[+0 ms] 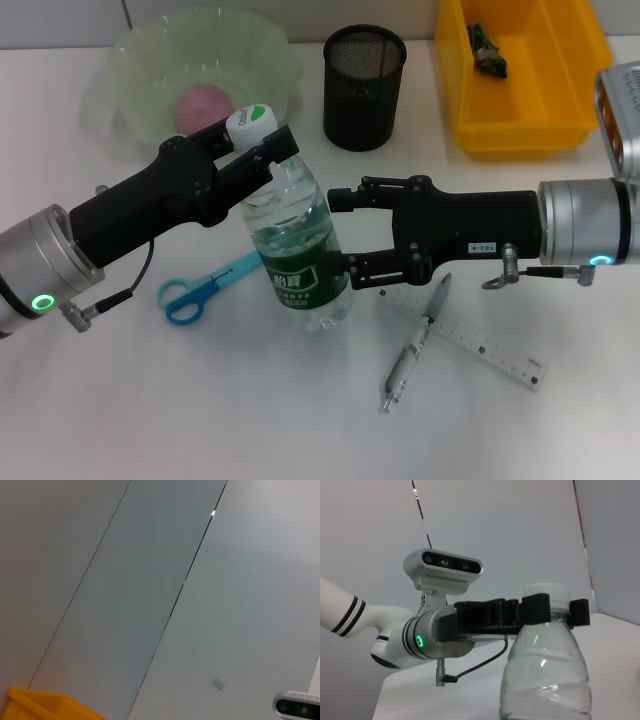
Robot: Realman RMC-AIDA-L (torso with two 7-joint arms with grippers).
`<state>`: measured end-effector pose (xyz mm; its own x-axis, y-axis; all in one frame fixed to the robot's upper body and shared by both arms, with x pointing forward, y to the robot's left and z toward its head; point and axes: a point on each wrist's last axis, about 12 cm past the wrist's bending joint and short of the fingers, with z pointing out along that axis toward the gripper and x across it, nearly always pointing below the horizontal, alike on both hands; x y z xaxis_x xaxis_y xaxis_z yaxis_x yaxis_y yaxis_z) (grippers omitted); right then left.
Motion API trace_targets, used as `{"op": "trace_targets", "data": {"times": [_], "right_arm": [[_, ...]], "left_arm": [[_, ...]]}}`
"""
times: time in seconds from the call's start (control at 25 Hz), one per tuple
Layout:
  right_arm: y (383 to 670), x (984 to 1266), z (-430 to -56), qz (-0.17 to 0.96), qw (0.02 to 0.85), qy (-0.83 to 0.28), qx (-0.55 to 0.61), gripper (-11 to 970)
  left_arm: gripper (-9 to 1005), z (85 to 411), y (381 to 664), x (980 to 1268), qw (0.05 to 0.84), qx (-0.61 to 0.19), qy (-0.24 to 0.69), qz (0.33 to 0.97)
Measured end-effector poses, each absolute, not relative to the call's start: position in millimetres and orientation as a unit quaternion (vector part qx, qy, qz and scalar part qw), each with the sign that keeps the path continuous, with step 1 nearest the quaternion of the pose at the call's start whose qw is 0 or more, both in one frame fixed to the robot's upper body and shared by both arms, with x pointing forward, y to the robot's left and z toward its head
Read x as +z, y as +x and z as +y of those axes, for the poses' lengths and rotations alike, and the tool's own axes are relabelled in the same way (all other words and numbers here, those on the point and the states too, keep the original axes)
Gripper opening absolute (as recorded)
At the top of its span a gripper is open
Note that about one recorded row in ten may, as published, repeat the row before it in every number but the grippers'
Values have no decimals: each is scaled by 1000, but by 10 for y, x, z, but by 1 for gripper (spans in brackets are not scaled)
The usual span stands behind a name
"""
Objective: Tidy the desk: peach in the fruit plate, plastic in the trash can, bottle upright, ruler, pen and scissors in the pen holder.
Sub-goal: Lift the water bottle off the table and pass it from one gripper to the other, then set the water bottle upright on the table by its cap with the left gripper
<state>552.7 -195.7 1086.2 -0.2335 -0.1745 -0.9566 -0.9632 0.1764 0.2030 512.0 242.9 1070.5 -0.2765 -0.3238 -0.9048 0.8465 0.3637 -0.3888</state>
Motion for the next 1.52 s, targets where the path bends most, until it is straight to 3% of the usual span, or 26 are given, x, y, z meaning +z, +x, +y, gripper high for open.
{"op": "trace_targets", "data": {"times": [0.4,0.88,1.52], "right_arm": [[5440,10889,-2118,639,429,-448,455,826],[5338,10762,-2260,652,439,-440,434,826],[5349,10569,-2295,676,458,-433,383,826]], "left_arm": [[441,2581,5151,10780,593,-495,216,597],[450,2819,5193,10876,677,-392,249,571],[462,3052,5380,10762,689,-264,231,634]]}}
